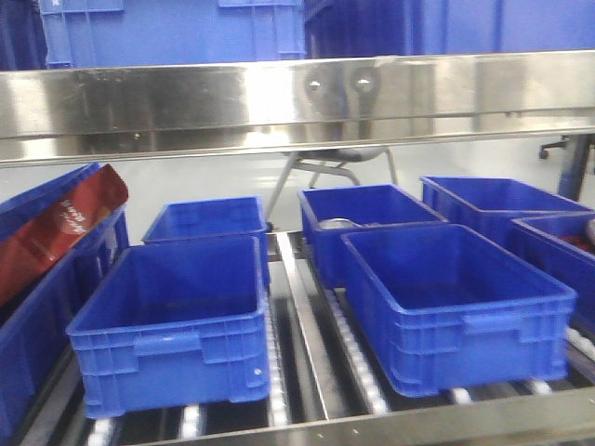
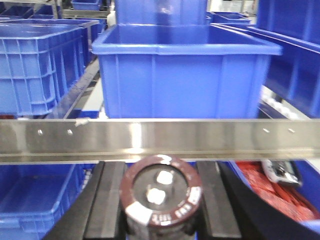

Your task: Place cylindrical capacitor in blue bin on shelf

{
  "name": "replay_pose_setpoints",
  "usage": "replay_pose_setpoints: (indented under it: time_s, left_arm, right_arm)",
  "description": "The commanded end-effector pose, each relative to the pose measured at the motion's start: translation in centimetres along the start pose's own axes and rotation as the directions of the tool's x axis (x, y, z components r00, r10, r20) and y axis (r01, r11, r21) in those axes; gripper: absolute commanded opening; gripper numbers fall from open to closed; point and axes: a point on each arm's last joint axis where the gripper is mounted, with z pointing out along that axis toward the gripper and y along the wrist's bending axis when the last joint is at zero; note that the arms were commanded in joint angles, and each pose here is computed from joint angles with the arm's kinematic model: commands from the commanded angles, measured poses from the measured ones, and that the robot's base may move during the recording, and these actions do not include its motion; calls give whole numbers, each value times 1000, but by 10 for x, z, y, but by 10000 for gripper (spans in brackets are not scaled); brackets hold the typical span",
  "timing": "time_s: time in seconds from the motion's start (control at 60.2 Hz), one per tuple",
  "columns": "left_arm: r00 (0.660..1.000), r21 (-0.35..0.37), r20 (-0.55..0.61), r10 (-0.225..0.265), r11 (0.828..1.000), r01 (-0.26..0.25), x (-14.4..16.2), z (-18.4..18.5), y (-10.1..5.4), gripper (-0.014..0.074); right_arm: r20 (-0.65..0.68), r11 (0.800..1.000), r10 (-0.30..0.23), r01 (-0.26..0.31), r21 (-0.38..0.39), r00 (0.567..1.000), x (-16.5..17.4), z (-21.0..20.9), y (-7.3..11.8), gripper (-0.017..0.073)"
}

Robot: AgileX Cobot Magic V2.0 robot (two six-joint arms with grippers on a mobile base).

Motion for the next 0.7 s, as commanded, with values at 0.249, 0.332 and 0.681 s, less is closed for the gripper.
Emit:
replay_pose_setpoints:
  time_s: [0.249,0.332,0.681]
  left_arm:
    - [1000,7,31,4,1000,-4,-3,-3,-1,-111]
    - [1000,7,31,4,1000,-4,-3,-3,-1,-111]
    - [1000,7,31,4,1000,-4,-3,-3,-1,-111]
  right_arm:
    - [29,1000,-10,10,2,1000,-2,-1,0,-162]
    - [29,1000,-10,10,2,1000,-2,-1,0,-162]
    - [29,1000,-10,10,2,1000,-2,-1,0,-162]
